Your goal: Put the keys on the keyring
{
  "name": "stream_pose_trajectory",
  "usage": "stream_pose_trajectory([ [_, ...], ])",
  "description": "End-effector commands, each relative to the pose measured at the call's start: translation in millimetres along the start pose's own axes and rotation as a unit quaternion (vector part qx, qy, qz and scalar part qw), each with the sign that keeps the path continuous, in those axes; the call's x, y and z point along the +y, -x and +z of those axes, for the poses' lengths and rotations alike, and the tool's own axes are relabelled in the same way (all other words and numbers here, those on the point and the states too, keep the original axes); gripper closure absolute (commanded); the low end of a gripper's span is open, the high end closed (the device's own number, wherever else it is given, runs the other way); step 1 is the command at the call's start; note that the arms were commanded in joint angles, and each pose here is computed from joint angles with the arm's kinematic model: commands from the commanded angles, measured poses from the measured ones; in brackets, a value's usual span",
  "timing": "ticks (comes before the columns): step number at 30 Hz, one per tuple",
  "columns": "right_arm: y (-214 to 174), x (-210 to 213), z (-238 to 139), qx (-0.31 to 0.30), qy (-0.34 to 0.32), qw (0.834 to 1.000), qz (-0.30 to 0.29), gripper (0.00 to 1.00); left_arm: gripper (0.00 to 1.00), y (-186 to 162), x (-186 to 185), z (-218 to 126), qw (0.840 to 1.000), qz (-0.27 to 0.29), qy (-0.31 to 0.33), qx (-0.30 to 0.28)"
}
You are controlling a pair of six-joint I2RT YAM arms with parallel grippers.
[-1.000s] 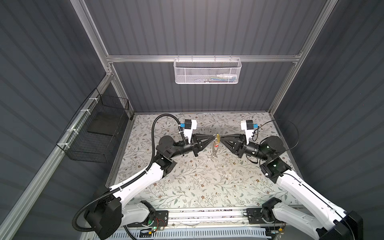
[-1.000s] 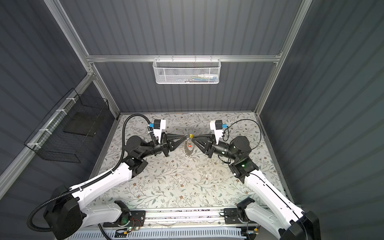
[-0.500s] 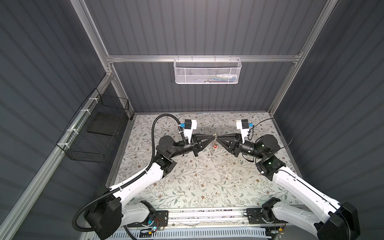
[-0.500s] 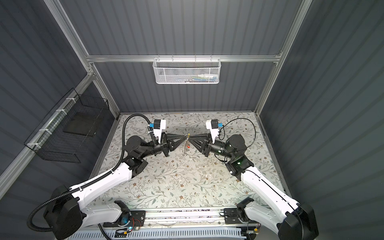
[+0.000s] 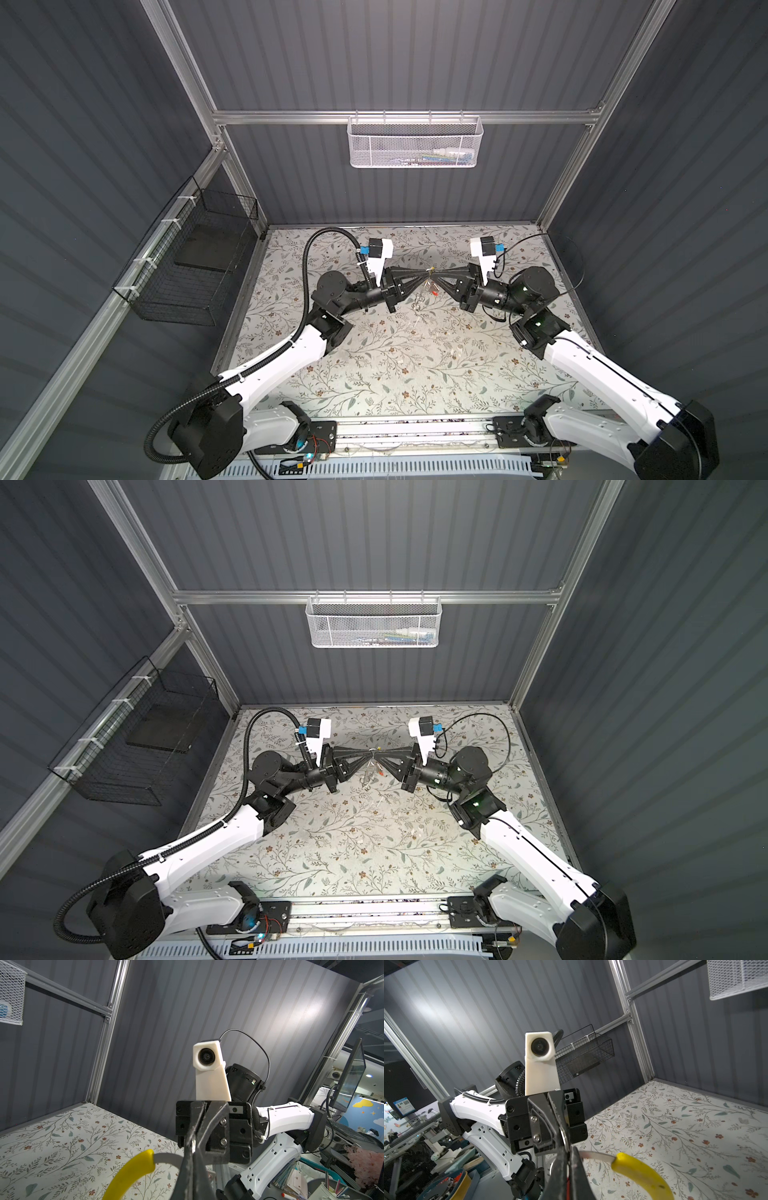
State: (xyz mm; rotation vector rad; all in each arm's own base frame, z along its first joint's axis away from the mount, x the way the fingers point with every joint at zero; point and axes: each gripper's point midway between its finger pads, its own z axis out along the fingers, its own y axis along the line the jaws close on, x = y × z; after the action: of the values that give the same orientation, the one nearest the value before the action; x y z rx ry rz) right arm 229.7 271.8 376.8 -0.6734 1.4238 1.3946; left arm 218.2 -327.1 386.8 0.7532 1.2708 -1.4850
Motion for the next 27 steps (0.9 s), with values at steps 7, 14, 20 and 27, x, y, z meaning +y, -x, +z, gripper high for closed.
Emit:
stream_pose_trajectory([
  [7, 8, 9, -1, -0.003, 0.004, 1.000, -0.027, 1.00, 0.94, 7, -13, 2, 1.000, 0.012, -0.021, 0.002],
  [14, -7, -2, -13, 0.036, -0.033, 0.998, -0.045, 1.00, 0.84, 4, -3, -5, 0.998, 0.042, 0.036, 0.035],
  [20, -34, -9, -26, 0.117, -0.065, 0.989, -0.069, 1.00, 0.84, -8, -5, -7, 0.989, 0.068, 0.046, 0.121],
  [27, -51, -9, -27, 0.184, -0.067, 0.978, -0.079, 1.00, 0.83, -34, -3, -10, 0.972, 0.069, 0.036, 0.223],
])
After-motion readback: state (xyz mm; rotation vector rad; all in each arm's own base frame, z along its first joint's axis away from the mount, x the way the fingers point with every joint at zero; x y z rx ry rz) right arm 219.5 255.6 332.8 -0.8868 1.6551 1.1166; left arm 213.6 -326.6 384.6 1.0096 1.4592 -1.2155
